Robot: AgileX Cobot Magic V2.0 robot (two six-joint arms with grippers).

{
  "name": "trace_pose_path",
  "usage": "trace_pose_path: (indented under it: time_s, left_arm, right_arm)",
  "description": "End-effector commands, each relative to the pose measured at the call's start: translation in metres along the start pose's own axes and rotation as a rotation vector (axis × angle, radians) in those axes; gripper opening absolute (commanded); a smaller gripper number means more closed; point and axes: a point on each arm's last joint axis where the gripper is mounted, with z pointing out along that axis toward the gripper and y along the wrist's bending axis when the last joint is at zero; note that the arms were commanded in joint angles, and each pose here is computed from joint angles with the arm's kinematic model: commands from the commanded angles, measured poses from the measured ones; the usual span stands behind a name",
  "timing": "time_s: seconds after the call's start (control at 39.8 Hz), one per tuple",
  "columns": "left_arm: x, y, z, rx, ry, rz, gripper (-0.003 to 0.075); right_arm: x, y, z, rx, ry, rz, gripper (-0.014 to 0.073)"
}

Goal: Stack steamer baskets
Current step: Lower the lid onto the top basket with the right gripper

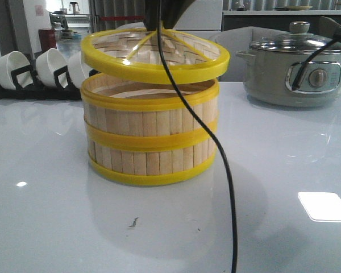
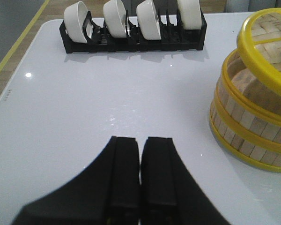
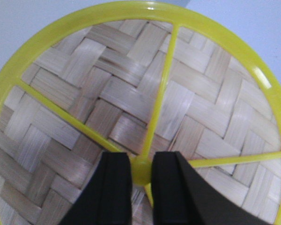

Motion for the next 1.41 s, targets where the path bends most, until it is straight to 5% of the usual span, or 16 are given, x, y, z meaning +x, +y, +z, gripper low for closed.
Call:
trace_pose_path:
  time_s: [0.0, 1.38]
  left_arm:
    - [-0.015, -0.001, -0.004, 0.014, -0.106, -0.005, 0.0087]
    - [-0.015, -0.001, -0.003, 0.014, -0.105, -0.005, 0.0087]
  right_arm:
    - [-0.018, 0.001, -0.032, -0.014, -0.142, -0.004, 0.0029]
    - [-0.017, 0.004, -0.011, -0.018, -0.143, -0.007, 0.0029]
